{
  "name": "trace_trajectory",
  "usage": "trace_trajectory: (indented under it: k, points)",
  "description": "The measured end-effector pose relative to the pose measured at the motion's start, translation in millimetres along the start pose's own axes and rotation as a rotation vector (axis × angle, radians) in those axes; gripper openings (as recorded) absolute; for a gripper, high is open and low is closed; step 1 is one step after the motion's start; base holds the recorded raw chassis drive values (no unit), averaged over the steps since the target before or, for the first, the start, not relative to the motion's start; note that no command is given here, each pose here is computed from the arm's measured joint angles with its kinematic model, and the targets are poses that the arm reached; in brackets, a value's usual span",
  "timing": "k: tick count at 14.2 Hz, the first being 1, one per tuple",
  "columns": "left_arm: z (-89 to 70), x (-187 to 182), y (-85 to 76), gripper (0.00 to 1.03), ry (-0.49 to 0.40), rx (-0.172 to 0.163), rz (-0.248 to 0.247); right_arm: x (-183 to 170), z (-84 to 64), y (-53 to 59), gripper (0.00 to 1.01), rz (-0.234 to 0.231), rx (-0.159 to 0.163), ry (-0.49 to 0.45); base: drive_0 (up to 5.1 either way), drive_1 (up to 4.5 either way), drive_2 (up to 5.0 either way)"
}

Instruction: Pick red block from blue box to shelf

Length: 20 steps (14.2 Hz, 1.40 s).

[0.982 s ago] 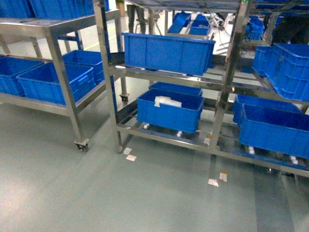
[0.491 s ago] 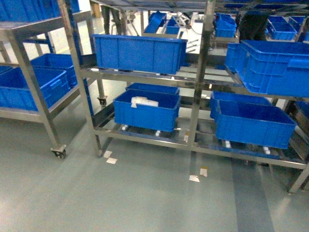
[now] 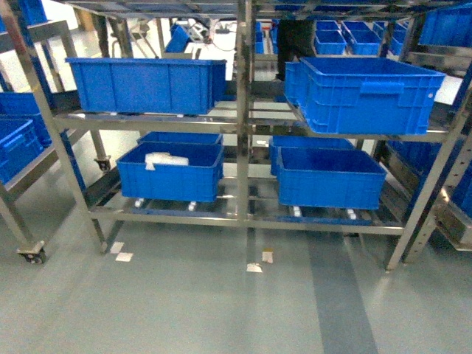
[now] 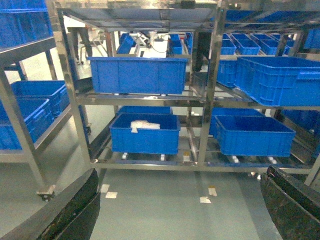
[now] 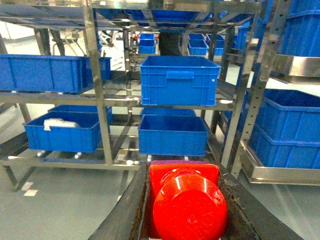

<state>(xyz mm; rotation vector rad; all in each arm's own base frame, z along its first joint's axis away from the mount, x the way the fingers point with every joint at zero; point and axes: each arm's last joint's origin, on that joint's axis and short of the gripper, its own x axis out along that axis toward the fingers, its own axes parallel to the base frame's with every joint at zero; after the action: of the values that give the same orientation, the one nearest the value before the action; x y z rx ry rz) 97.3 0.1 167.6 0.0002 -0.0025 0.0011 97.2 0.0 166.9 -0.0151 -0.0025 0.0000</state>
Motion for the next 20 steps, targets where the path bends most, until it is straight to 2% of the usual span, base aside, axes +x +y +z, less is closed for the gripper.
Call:
trace_trajectory:
  k: [4, 6, 20]
  points:
    - [-0.1, 0.0, -0.1, 0.98, 0.002, 0.000, -0.002, 0.0, 0.1, -0.1, 0.28, -0.001, 0.000, -0.002, -1.0, -1.00, -1.0]
    - [0.4, 0.0, -0.1, 0.98, -0.004, 0.000, 0.001, 0.0, 0.5, 0.0, 0.28, 0.001, 0.000, -0.005, 2.5, 2.41, -4.9]
    - [0.0, 0.0, -0.1, 0.98, 0.000, 0.000, -0.002, 0.0, -0.1, 0.0, 0.28, 0.000, 0.000, 0.001, 0.2, 4.20, -3.9]
